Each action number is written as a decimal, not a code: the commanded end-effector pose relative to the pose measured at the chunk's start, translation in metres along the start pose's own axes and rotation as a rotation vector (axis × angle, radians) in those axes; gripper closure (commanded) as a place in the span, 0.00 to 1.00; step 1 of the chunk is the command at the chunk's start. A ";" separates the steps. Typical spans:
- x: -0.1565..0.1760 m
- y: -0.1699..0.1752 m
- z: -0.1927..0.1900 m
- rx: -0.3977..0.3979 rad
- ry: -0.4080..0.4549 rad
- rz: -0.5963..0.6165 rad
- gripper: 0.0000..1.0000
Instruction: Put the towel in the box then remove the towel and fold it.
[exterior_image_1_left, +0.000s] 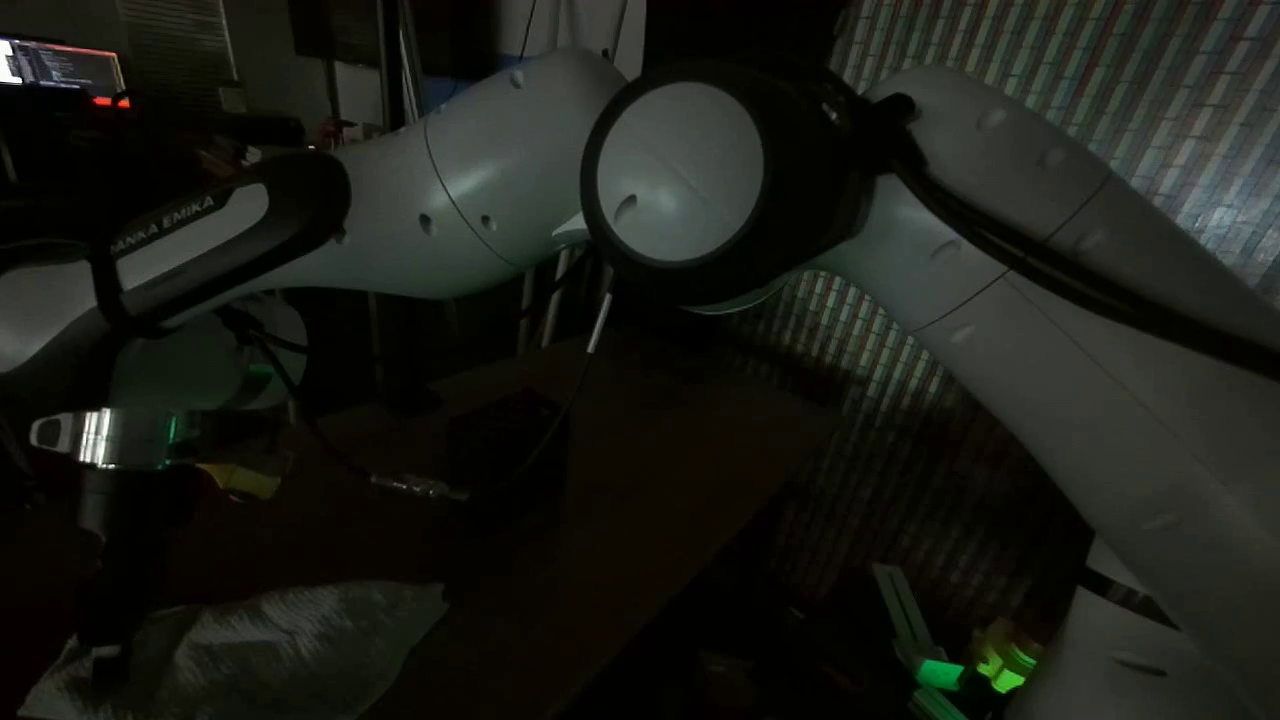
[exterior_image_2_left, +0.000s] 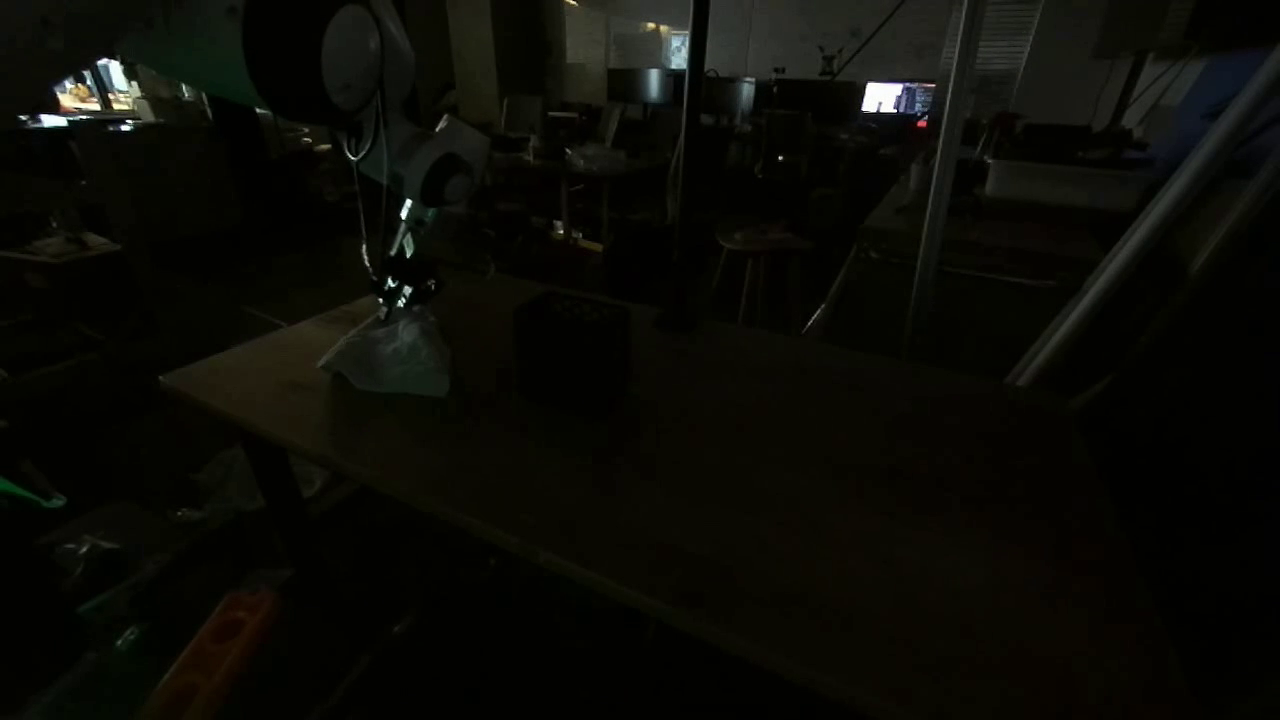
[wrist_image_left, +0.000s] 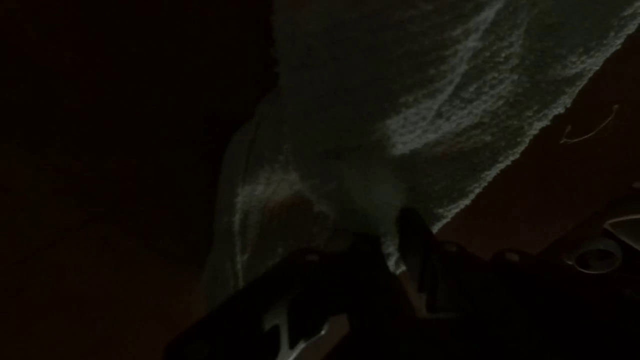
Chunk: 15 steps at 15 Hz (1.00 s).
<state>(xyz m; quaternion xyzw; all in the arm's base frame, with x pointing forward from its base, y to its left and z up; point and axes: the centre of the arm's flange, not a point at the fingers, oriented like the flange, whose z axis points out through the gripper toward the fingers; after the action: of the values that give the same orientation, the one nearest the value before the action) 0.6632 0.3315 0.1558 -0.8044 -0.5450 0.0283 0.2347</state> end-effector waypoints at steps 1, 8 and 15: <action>0.006 -0.009 -0.011 0.011 -0.014 -0.029 1.00; -0.002 -0.019 -0.052 -0.029 -0.002 -0.004 0.99; -0.006 -0.031 -0.109 -0.084 0.008 0.010 0.99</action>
<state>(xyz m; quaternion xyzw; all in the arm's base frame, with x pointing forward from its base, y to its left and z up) 0.6806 0.3073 0.2430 -0.8105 -0.5459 -0.0022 0.2121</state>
